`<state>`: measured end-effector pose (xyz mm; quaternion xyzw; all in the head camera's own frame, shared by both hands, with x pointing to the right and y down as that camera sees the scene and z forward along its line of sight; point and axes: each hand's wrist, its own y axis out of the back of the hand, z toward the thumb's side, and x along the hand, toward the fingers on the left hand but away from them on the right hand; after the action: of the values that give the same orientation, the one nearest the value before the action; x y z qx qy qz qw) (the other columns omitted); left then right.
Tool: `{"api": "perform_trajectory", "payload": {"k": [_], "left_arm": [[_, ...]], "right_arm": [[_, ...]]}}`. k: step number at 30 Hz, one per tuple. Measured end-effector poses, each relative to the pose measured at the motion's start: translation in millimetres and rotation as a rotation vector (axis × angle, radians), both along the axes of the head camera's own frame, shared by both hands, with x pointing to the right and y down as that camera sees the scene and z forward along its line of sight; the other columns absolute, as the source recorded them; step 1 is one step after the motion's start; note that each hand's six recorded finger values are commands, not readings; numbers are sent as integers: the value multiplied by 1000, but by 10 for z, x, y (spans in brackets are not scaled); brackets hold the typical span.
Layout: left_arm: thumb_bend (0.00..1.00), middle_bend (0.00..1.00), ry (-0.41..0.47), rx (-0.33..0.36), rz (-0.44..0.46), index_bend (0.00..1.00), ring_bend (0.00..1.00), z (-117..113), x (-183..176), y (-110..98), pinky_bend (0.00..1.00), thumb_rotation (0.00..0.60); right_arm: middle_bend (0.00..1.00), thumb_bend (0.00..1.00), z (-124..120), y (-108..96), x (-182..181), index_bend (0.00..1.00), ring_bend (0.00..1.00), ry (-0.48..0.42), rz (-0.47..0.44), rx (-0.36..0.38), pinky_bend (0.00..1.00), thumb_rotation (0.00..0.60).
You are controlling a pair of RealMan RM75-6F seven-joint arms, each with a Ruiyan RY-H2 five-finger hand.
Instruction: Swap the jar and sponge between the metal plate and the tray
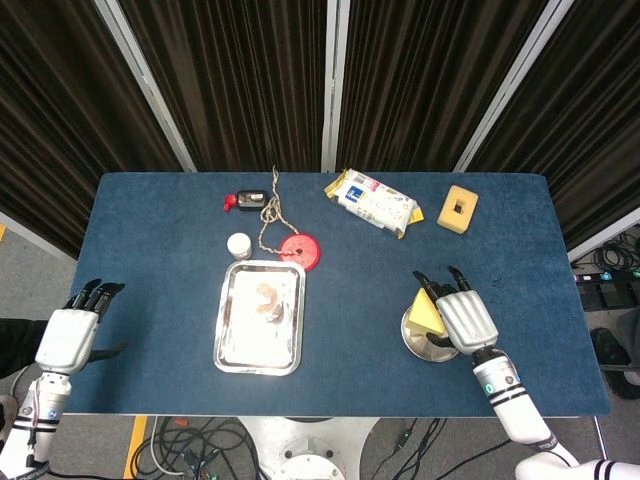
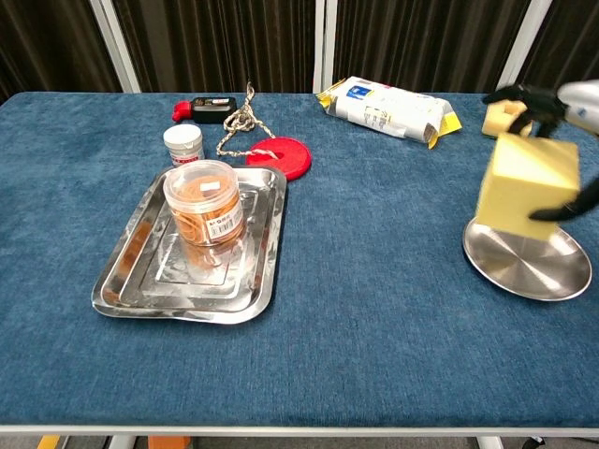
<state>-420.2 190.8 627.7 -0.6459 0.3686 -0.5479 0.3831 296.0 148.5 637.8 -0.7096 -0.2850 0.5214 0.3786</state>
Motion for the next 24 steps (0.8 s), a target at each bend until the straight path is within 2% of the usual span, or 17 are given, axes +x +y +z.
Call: {"api": "perform_trajectory", "payload": {"k": [9, 15, 19, 22, 24], "left_arm": [[53, 156, -3, -10, 5, 162, 95, 22, 24, 14, 305, 600], [53, 156, -7, -14, 3, 161, 95, 34, 14, 20, 305, 600], [53, 156, -11, -17, 3, 162, 95, 37, 1, 25, 305, 600], [53, 156, -13, -15, 2, 161, 95, 32, -9, 24, 305, 600], [53, 156, -14, -13, 1, 161, 95, 30, -14, 23, 305, 600]], "right_arm": [[481, 250, 146, 109, 353, 0, 423, 42, 51, -19, 23, 600], [467, 200, 285, 144, 348, 0, 389, 33, 45, -53, 7, 600], [379, 132, 333, 170, 314, 0, 262, 23, 36, -71, 0, 600], [260, 31, 345, 181, 311, 0, 131, 23, 32, -80, 0, 600], [128, 0, 355, 188, 311, 0, 24, 27, 26, -91, 0, 600]]}}
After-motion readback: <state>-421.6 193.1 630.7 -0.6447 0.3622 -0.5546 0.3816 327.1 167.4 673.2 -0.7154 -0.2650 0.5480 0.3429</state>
